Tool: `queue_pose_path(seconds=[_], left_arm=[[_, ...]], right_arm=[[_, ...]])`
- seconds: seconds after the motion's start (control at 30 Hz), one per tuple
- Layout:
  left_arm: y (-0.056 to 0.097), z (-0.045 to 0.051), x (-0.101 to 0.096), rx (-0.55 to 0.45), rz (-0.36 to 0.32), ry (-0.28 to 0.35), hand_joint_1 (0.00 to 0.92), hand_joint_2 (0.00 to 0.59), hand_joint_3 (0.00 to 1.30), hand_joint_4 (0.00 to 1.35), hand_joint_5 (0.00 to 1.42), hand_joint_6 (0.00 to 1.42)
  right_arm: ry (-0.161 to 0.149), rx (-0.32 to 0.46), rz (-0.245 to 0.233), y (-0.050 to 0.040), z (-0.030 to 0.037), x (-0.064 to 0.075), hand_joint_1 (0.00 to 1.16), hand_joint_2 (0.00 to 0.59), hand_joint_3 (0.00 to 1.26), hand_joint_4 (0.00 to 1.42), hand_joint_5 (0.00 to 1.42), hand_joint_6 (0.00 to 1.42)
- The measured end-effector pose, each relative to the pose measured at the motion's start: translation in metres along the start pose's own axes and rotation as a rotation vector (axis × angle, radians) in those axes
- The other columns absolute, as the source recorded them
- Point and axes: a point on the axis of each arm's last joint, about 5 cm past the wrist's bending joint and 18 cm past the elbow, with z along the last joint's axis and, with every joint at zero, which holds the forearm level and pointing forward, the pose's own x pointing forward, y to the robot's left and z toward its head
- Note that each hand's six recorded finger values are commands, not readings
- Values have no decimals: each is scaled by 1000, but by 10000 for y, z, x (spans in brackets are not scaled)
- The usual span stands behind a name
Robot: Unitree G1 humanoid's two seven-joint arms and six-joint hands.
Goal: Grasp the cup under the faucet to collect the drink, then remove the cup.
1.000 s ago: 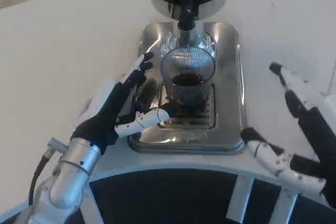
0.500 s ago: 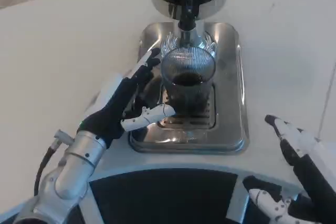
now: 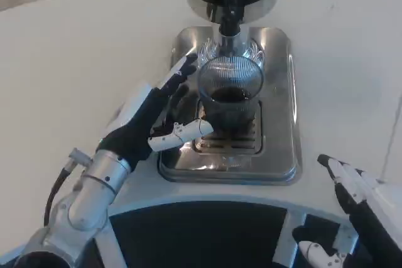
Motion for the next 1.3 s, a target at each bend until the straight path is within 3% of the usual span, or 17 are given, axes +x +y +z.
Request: queue_pose_path(seconds=[0.2, 0.5, 1.3], left_arm=[[0, 17, 31, -2, -7, -6, 259, 43, 66, 61, 96, 46], [-59, 124, 159, -11, -29, -56, 255, 43, 75, 79, 96, 48], [14, 136, 166, 8, -33, -95, 259, 46, 95, 88, 96, 59]], right_arm=[[12, 5, 7, 17, -14, 13, 330, 406, 0, 0, 0, 0], [18, 18, 10, 44, 3, 1, 338, 405, 0, 0, 0, 0], [18, 39, 3, 51, -17, 80, 348, 405, 0, 0, 0, 0]])
